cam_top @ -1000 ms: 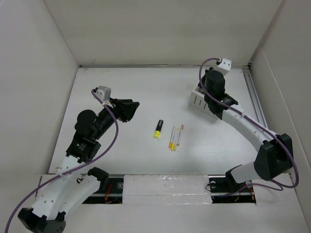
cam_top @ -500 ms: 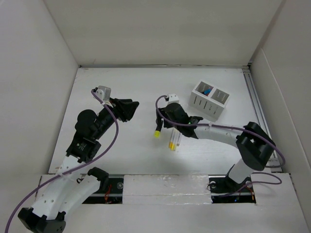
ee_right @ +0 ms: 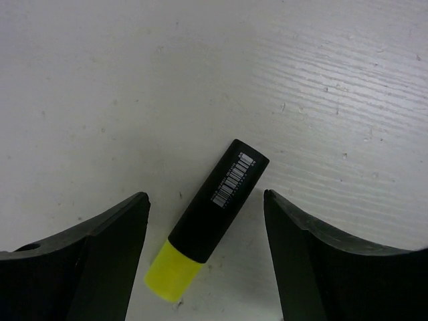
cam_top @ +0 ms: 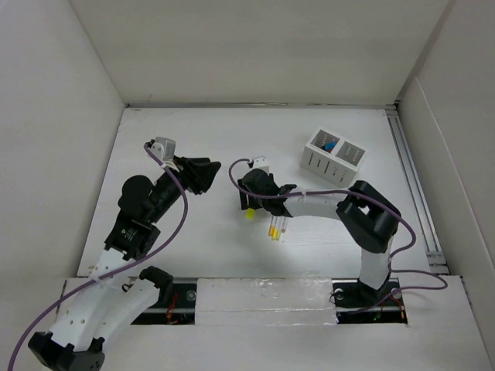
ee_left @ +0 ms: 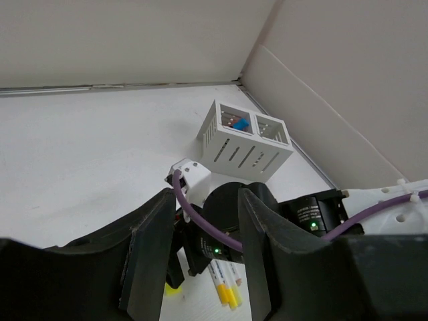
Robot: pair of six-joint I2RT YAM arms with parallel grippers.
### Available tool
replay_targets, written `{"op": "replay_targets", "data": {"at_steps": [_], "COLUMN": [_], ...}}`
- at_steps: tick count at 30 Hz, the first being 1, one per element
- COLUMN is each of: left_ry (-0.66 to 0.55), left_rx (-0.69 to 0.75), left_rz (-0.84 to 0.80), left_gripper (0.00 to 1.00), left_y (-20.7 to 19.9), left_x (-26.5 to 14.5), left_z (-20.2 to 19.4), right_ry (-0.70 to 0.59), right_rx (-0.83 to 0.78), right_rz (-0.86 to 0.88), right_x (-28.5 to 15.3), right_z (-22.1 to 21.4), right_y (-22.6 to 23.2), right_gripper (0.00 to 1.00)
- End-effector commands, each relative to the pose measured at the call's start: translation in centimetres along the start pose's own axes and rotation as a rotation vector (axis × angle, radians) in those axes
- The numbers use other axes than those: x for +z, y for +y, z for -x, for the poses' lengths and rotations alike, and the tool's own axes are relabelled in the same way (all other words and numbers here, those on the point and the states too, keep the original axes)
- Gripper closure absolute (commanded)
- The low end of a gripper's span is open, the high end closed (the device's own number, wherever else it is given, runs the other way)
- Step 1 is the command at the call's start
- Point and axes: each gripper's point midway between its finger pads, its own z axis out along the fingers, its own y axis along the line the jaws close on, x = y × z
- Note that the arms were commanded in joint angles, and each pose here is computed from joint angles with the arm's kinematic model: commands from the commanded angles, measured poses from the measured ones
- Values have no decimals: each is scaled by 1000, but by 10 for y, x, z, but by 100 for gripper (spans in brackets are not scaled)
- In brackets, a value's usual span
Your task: Organize the desk
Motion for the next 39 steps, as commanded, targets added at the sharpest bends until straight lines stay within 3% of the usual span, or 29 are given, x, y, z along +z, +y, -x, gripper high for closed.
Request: {"op": "replay_targets", "data": {"at_steps": [1,7,11,13,16,17,19,23,25,28,30,33,39], "left_ry": [-50,-45,-41,-35,-57,-52,-43,-55,-49,-48,-52,-42,-48], "left_rx": [17,19,18,17,21,20,17,20,19,19,20,18,18], "left_rz": [-37,-34,-28,-31,-36,-33,-32,-37,-26,-39,-33,-26,-31], "left_gripper": [62,62,61,61,61,61,61,61,61,61,61,61,61], "left_y": [-10,-9,-7,-8,-10,-9,-8,-10,-8,-10,-9,-7,-8], "left_x": [-3,-3,-1,0,-4,-3,-2,-4,-2,-3,-3,-1,-2], "left_z": [14,13,12,11,16,15,13,15,14,14,14,12,13], "right_ry": [-36,-17,6,1,8,13,18,17,-4,-138,-152,-269,-477], "right_rx": [30,-12,-43,-56,-68,-69,-87,-94,-89,-40,-21,85,294], "right_rz": [-21,-82,-101,-109,-126,-128,-125,-139,-154,-143,-130,-71,-119], "right_x": [9,18,19,18,20,20,19,19,14,-14,-21,-52,-92], "right_z": [12,1,-11,-13,-18,-18,-21,-21,-13,39,49,102,185], "right_y": [5,6,8,9,9,10,12,9,7,7,5,-9,-114], "right_gripper": [26,36,59,64,56,47,49,79,84,91,92,92,95]}}
